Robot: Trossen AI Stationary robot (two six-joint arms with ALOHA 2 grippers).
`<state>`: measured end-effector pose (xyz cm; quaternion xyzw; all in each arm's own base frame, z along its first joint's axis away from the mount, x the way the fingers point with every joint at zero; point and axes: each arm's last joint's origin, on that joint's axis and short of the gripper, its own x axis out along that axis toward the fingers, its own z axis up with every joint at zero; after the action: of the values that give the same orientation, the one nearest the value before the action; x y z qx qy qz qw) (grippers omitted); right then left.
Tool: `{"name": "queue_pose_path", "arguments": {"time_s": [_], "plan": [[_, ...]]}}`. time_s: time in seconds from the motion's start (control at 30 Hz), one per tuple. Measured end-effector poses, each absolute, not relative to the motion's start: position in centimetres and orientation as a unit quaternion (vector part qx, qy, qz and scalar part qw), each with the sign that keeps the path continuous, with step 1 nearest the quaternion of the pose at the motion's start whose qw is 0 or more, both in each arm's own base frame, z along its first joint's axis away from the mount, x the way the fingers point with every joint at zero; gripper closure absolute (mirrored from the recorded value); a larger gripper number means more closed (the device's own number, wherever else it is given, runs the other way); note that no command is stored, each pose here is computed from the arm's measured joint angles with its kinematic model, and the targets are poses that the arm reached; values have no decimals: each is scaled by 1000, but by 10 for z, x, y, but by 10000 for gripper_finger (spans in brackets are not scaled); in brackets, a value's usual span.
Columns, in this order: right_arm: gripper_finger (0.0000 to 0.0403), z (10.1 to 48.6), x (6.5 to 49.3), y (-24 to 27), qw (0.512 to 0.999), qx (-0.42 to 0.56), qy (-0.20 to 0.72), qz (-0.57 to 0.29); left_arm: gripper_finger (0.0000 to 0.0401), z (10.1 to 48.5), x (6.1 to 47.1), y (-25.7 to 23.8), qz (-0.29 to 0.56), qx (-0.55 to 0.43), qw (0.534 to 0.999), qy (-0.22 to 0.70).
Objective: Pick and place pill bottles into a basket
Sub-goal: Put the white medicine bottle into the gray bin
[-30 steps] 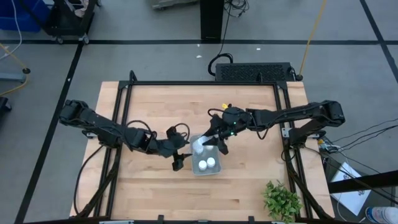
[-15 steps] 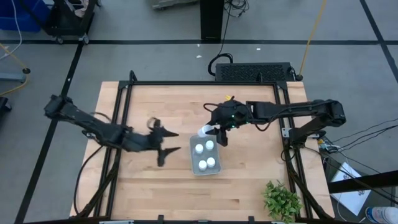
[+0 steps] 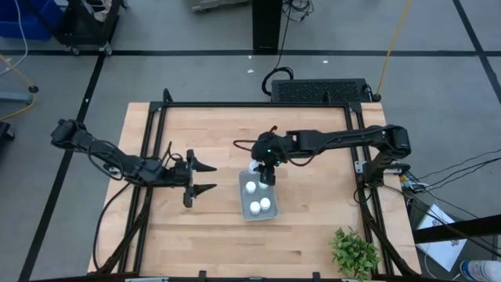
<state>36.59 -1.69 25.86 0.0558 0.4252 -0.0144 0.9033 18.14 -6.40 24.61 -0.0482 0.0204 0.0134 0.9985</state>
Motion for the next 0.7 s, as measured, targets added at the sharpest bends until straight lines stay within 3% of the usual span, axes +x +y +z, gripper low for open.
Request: {"name": "queue_pose_path", "arguments": {"time_s": [0.7], "plan": [[255, 249, 373, -3, 888, 55, 457, -5, 142, 241, 182, -65, 10, -55, 998, 39]]}}
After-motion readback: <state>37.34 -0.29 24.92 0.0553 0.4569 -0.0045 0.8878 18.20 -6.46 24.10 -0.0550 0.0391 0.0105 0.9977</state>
